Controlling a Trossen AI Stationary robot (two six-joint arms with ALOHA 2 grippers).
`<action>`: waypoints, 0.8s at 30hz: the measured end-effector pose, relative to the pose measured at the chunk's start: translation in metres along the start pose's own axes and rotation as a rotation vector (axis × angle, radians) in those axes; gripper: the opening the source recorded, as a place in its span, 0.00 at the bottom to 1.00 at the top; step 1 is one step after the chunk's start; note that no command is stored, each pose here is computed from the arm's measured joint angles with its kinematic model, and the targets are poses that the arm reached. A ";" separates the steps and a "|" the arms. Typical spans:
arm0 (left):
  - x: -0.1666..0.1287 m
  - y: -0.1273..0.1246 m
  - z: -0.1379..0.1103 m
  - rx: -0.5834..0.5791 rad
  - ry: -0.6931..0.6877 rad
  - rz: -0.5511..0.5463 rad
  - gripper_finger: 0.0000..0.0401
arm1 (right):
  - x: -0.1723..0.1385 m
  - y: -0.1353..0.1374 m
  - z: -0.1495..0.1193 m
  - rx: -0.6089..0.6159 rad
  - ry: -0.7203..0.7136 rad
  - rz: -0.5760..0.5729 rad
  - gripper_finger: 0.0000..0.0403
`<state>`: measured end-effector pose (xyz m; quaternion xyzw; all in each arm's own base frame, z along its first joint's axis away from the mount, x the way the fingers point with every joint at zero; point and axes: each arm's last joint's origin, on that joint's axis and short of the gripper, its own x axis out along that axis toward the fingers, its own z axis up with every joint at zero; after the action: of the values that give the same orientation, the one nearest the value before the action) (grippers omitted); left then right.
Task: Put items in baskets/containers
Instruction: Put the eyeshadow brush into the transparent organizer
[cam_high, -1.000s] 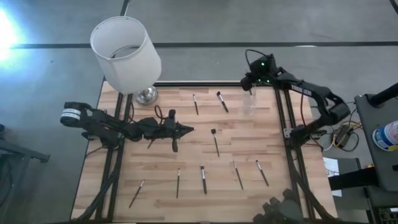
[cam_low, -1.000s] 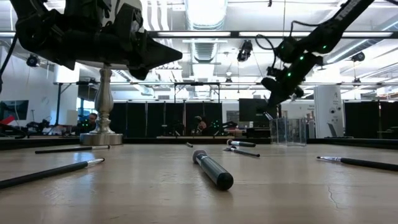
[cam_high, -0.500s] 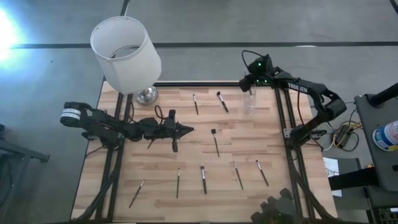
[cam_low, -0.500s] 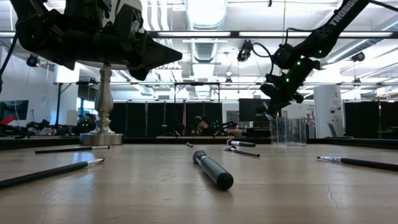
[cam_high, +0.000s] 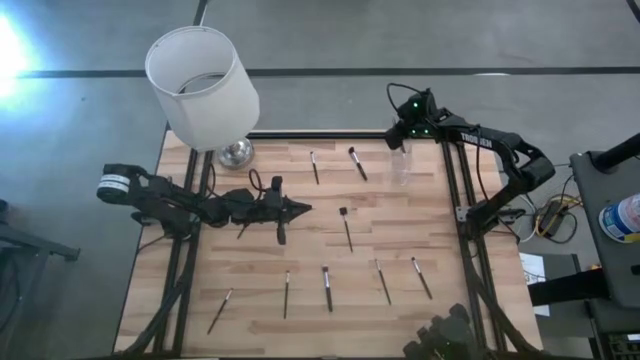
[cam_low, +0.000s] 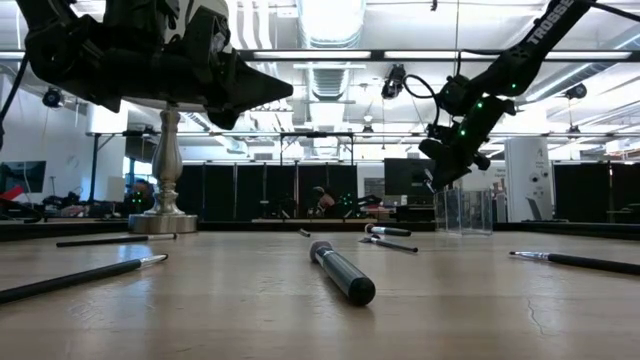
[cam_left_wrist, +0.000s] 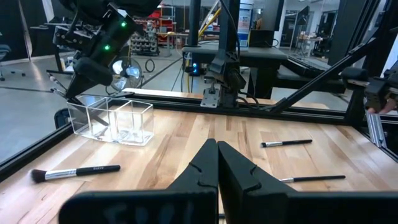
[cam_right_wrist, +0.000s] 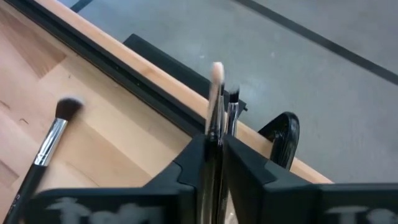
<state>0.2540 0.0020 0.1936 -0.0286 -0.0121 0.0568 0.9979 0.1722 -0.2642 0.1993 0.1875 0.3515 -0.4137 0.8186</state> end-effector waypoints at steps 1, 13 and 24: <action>0.000 0.000 0.000 0.000 0.000 0.000 0.00 | 0.000 0.000 0.000 0.001 0.000 0.000 0.18; 0.000 0.000 0.000 0.000 0.000 0.000 0.00 | -0.019 0.001 0.005 0.026 -0.006 -0.007 0.28; 0.000 0.000 0.000 -0.002 0.001 0.000 0.00 | -0.088 0.039 -0.017 -0.071 -0.079 0.087 0.03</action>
<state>0.2542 0.0020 0.1933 -0.0294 -0.0115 0.0569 0.9979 0.1603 -0.1833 0.2531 0.1568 0.3250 -0.3721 0.8552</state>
